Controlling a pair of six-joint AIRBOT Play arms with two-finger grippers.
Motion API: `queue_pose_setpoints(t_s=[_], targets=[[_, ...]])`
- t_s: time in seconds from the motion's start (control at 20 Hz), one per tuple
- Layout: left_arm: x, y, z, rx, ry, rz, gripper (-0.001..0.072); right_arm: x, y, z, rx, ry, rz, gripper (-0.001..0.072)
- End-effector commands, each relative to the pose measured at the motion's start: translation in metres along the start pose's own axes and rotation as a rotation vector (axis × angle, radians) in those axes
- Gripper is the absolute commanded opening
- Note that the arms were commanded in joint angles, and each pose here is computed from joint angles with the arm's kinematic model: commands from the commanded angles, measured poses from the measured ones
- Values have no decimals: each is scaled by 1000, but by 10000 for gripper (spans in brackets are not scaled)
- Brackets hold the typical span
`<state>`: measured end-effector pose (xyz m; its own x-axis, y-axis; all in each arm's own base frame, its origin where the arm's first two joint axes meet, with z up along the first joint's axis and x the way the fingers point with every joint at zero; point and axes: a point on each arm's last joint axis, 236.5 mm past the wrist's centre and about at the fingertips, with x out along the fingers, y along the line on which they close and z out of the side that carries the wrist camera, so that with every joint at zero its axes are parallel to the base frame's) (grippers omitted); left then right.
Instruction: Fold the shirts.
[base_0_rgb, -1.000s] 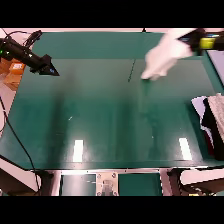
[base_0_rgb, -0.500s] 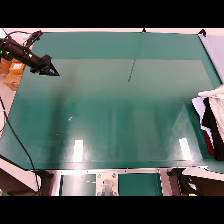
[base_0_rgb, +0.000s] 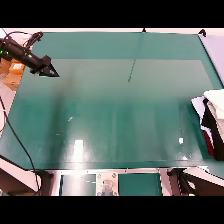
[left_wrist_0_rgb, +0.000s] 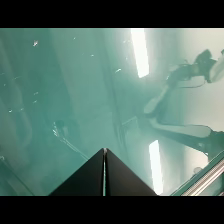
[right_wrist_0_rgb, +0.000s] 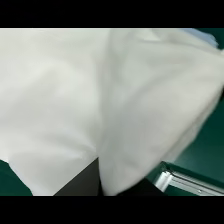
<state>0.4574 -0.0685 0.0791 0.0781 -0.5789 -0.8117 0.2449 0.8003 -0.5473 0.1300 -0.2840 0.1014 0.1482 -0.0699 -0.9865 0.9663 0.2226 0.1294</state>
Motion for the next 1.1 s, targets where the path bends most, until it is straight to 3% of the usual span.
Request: queue_pose_setpoints(t_s=[0.0,0.05,0.15,0.2,0.35,0.4,0.45,0.5,0.65,0.75,1.05], targets=[[0,-1,-2,5,6,-2,25,46,-66,-28,41,103,-248,16],[0,-1,-1,5,6,-1,25,60,-70,-33,38,120,-257,54],[0,-1,-1,5,5,-1,25,81,-75,-51,38,185,-266,541],[0,-1,-1,6,3,-2,24,84,-76,-55,39,203,-268,565],[0,0,4,5,-18,3,24,68,-39,-34,81,130,-147,539],[-1,0,4,6,-18,3,24,58,-7,-23,56,87,-37,404],[-3,-2,3,4,-17,3,23,43,38,-12,-21,35,108,157],[-6,-5,2,3,-19,4,23,27,82,-6,-97,-12,235,86],[-22,-28,-1,41,-47,17,23,-17,198,-27,-353,-100,505,17],[-24,-52,-10,67,-51,17,23,-25,247,-74,-555,-93,572,16],[26,-104,-84,73,-38,22,23,44,247,-232,-915,90,513,16]])
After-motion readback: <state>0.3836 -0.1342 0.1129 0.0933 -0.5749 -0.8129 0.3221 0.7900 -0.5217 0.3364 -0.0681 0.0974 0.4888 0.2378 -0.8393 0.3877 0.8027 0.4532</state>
